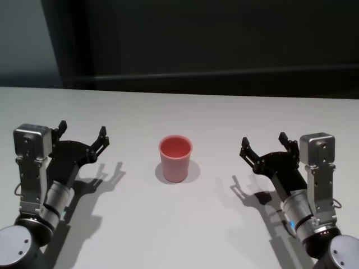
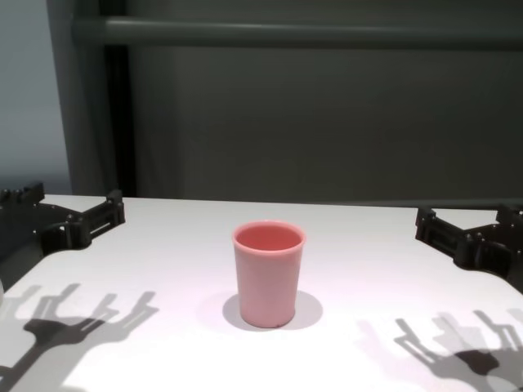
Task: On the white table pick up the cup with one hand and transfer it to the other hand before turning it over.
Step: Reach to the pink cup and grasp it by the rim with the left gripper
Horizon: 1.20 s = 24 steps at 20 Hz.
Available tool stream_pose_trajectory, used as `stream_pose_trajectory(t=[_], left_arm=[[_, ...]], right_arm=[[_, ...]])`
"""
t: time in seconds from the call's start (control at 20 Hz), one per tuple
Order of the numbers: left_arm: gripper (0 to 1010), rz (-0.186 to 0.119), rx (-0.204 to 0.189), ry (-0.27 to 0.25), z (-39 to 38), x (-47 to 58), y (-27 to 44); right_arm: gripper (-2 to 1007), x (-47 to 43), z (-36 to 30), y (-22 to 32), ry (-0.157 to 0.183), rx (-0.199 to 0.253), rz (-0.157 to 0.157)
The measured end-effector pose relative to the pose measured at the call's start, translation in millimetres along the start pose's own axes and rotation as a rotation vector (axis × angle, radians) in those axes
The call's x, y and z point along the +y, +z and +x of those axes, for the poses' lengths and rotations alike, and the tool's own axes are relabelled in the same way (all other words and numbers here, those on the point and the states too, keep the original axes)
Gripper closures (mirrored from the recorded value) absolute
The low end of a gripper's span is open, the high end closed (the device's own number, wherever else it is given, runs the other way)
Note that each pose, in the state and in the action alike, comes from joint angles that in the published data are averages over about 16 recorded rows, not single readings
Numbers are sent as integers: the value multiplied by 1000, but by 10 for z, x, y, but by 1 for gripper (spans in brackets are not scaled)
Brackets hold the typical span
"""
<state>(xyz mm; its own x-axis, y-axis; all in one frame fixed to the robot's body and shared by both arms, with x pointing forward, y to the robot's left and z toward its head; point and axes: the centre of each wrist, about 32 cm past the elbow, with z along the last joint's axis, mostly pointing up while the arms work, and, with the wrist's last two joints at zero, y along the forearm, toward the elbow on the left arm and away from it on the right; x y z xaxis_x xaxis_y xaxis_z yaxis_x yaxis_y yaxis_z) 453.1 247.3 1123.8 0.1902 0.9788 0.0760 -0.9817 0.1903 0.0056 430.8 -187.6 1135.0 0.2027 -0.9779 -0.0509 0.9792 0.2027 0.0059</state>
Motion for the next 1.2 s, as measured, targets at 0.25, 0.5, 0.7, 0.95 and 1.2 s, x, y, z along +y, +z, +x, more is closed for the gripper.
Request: stream_pose_trajectory(t=[0.25,0.5,0.7,0.95,1.2], left_arm=[[9,0,0,0,0,0,0],[9,0,0,0,0,0,0],[9,0,0,0,0,0,0],[9,-1,-4,-4,5,1,3],[9,-8,-31,-21,38,1,37]], right_arm=[[3,0,0,0,0,0,0],[3,0,0,0,0,0,0],[3,0,0,0,0,0,0],[3,0,0,0,0,0,0],[3,0,0,0,0,0,0]])
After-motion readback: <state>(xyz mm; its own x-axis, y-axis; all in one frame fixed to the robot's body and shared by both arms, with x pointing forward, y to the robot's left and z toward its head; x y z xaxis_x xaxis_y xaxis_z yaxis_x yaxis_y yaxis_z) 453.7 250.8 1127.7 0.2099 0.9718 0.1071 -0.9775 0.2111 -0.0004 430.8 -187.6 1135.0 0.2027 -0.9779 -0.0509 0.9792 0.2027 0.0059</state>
